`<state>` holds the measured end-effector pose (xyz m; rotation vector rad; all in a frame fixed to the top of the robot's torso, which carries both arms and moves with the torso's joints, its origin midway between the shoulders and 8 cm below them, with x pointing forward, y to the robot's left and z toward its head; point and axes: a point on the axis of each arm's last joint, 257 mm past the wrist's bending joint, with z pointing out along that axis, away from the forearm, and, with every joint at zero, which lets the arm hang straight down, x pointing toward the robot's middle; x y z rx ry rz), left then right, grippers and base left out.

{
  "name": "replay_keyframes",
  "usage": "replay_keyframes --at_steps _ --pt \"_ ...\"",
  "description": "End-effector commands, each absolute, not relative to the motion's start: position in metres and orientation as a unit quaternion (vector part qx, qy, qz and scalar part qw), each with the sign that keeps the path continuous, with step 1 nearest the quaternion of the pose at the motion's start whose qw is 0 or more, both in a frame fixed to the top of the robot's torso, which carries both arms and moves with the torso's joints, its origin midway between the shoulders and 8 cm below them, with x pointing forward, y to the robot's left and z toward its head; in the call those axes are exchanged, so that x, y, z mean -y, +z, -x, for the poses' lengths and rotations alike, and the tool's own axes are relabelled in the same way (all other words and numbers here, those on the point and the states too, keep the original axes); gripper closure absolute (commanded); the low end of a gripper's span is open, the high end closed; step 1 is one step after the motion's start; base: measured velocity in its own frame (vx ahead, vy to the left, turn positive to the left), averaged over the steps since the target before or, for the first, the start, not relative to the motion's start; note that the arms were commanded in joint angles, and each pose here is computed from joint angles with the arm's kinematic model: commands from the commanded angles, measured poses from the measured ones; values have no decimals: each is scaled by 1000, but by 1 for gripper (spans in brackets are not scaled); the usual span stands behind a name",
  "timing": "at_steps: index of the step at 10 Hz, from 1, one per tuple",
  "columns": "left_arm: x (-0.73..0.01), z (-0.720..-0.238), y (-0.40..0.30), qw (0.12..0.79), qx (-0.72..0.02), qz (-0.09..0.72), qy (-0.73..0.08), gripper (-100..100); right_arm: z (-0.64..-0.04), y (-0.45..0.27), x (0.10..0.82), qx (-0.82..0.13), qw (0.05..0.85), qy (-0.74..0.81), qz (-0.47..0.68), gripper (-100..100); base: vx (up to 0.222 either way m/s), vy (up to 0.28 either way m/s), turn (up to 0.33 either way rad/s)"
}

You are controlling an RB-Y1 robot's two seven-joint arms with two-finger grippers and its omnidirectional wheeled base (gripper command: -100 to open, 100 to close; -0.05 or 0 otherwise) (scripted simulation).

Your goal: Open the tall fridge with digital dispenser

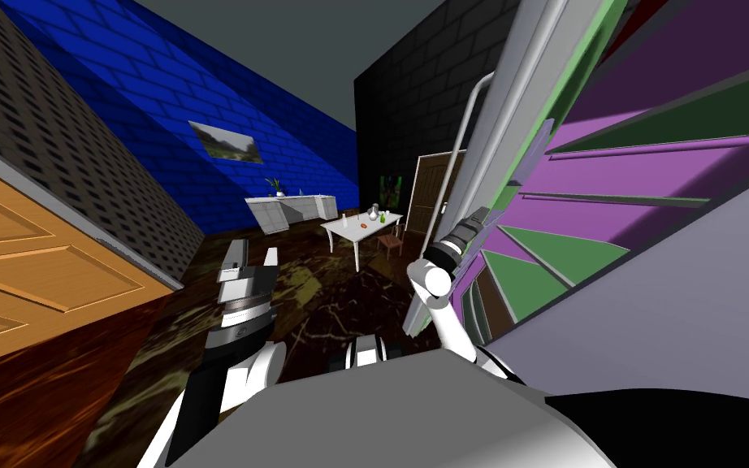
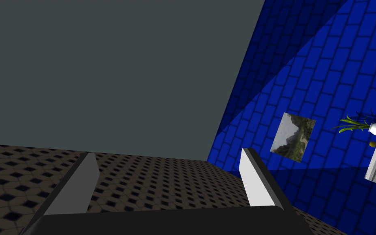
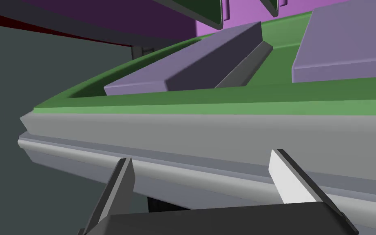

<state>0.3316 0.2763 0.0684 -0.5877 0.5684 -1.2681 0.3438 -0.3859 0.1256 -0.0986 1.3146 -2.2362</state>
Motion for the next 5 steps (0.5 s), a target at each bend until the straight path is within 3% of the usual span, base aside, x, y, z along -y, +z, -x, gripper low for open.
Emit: replay_keyframes --at_steps 1,5 --pt "-276 -332 68 729 -258 267 -576 0 -338 142 387 -504 280 -817 15 -100 17 -23 17" --pt "-276 -332 68 729 -258 267 -576 0 -335 161 386 -532 304 -790 -1 -100 11 -38 2"
